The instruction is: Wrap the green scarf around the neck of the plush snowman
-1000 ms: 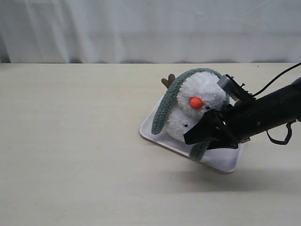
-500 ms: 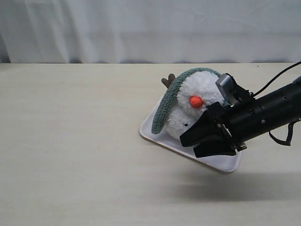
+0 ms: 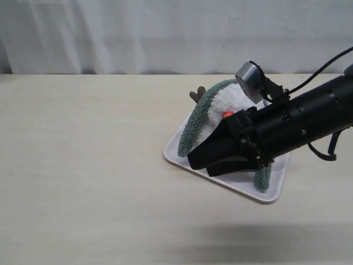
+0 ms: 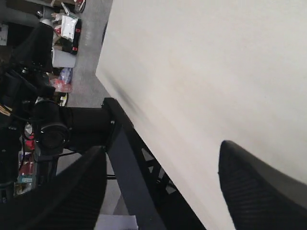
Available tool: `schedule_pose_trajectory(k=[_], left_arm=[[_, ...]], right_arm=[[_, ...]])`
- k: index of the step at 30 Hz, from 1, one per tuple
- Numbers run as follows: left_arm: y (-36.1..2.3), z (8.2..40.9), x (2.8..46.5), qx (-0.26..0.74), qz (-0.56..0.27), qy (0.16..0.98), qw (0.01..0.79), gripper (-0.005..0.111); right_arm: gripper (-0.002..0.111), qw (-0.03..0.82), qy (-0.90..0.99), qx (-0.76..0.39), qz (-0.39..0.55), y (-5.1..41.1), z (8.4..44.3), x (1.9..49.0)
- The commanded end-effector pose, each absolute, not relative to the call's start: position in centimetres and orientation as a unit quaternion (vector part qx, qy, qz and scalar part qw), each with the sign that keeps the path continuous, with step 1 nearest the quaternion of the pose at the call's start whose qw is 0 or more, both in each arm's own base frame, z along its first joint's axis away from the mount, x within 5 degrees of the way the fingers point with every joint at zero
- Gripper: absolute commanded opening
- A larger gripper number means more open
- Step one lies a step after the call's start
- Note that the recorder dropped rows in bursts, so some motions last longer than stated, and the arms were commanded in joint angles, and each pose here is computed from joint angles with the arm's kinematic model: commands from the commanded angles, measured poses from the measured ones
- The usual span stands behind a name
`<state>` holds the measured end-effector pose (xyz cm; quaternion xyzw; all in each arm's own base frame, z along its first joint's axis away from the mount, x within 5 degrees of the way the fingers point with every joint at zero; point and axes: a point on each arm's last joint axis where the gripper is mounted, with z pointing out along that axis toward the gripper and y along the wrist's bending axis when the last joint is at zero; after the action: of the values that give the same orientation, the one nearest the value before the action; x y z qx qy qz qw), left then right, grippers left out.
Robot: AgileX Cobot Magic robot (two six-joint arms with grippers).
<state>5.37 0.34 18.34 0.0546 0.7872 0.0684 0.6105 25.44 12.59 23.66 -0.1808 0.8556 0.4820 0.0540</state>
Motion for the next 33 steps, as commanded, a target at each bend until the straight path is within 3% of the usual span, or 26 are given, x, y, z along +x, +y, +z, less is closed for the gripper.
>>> schedule_pose_trajectory(k=[1, 7, 9, 16, 20, 23, 30, 33], left_arm=[[0.3, 18.4, 5.4, 0.054, 0.068, 0.783, 0.616, 0.0], [0.3, 18.4, 5.4, 0.054, 0.068, 0.783, 0.616, 0.0], [0.3, 18.4, 5.4, 0.054, 0.068, 0.783, 0.616, 0.0], [0.3, 18.4, 5.4, 0.054, 0.068, 0.783, 0.616, 0.0], [0.3, 18.4, 5.4, 0.054, 0.068, 0.783, 0.616, 0.0], [0.3, 18.4, 5.4, 0.054, 0.068, 0.783, 0.616, 0.0], [0.3, 18.4, 5.4, 0.054, 0.068, 0.783, 0.616, 0.0], [0.3, 18.4, 5.4, 0.054, 0.068, 0.783, 0.616, 0.0]], right_arm=[[0.056, 0.119, 0.836, -0.226, 0.486, 12.8, 27.3, 25.6], [0.022, 0.245, 0.809, -0.289, 0.449, 12.5, 33.2, 25.4], [0.004, 0.329, 0.811, -0.297, 0.382, 11.7, 35.3, 25.4], [0.004, 0.503, 0.847, -0.141, 0.098, 6.6, 37.6, 27.6], [0.004, 0.542, 0.834, -0.1, 0.022, 5.4, 37.1, 29.8], [0.004, 0.524, 0.848, -0.086, 0.007, 5.4, 36.7, 31.7], [0.004, 0.329, 0.928, -0.166, -0.048, 7.4, 35.0, 35.9], [0.004, 0.268, 0.943, -0.197, 0.021, 10.9, 34.2, 37.1]])
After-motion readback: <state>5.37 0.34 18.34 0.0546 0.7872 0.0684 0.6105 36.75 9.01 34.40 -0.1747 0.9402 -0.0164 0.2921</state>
